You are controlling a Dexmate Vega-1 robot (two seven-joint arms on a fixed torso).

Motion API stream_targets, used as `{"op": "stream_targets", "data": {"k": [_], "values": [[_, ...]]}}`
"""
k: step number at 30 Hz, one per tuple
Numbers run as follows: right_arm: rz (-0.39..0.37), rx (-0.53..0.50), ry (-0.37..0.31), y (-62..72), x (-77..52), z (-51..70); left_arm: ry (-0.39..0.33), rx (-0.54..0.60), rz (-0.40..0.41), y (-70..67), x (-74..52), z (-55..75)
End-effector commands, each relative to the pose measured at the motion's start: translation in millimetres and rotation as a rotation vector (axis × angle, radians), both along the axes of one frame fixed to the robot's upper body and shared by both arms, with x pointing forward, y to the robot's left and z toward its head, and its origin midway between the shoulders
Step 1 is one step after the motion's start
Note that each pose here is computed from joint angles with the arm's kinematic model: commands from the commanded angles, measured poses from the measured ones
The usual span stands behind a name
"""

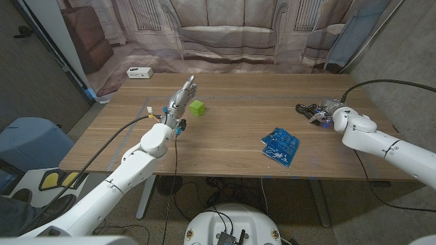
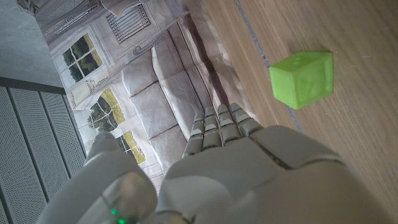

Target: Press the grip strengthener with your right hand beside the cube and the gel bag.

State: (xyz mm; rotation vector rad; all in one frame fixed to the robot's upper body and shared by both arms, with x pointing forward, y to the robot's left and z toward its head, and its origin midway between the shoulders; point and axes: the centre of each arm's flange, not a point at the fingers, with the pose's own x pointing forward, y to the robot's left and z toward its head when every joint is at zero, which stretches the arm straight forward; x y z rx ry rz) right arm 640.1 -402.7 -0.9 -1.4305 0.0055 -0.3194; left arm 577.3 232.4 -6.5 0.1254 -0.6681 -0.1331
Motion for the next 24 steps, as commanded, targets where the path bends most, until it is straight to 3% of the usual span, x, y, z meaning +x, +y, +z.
{"op": "stream_targets", "data": {"k": [1,24], "values": [[-0.005,-0.006,0.010,-0.7,2.6,-3.9,0.004,0.001,0.003,-0.1,-1.2,-0.6],[-0.034,-0.062,0.006,1.3,-6.9,-0.5,0.008,0.003,-0.008,0.3,2.5,-0.9]]}}
